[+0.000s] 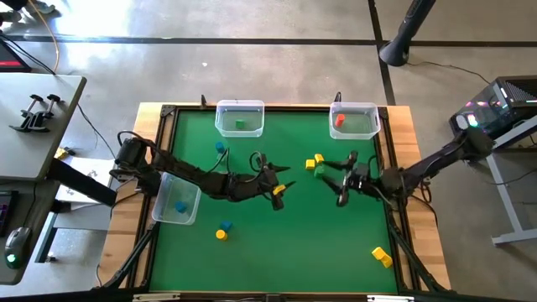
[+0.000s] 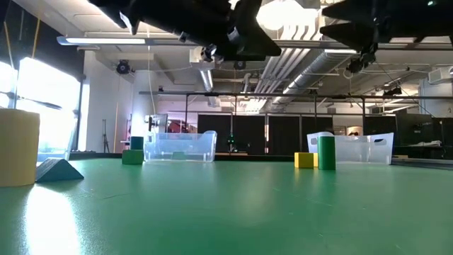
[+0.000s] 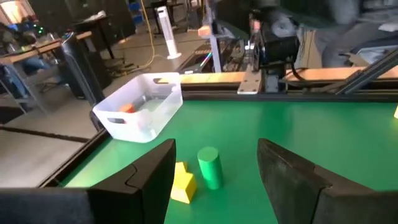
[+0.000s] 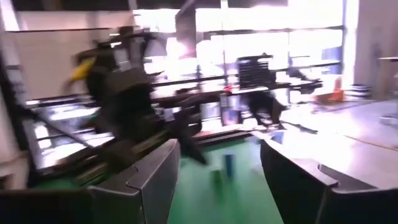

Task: Sort blocks by size
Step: Put the green cylindrical block into the top right transparent bin

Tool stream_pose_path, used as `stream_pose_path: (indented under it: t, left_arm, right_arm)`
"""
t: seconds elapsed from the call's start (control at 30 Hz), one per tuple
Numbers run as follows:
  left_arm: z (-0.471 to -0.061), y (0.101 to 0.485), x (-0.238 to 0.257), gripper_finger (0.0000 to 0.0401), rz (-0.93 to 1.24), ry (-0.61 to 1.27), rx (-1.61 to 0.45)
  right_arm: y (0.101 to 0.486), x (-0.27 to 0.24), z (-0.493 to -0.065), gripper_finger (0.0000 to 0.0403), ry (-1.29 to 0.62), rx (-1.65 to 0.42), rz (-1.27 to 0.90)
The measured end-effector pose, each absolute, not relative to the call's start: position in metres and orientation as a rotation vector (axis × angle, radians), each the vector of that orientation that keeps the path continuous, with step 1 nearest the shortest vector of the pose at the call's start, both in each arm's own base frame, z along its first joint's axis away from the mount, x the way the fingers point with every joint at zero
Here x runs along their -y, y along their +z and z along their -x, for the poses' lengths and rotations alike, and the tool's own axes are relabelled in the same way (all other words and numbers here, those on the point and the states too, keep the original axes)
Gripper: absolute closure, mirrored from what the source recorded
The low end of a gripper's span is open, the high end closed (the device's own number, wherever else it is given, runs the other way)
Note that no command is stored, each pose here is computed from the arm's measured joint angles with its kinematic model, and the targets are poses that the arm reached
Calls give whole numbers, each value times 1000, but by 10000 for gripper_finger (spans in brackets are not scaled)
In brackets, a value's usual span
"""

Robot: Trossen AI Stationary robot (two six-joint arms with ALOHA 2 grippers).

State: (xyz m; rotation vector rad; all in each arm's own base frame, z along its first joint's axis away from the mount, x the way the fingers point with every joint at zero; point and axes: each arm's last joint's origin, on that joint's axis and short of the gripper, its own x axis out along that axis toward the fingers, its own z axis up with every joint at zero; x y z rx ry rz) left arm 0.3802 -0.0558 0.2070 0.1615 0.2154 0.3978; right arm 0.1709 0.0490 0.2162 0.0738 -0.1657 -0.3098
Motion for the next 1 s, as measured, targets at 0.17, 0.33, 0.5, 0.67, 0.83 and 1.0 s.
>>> stream_pose_path:
  t: [0.17,0.33,0.5,0.67,0.83,1.0]
  left_arm:
    - [-381,206,51,191,-154,412,-220]
    - [-380,206,51,191,-157,412,-226]
    - [-380,205,51,191,-162,411,-238]
    - [-380,204,51,191,-162,411,-239]
    - [-380,204,51,191,-164,410,-245]
    - [-380,203,51,191,-161,410,-255]
  right_arm:
    - [219,-19,-166,179,-520,154,-122]
    - [215,7,-158,179,-673,28,-128]
    - [219,27,-155,179,-679,-281,-220]
    - [225,40,-154,179,-634,-516,-287]
    - [225,46,-161,179,-464,-714,-331]
    - [217,47,-171,179,-300,-831,-247]
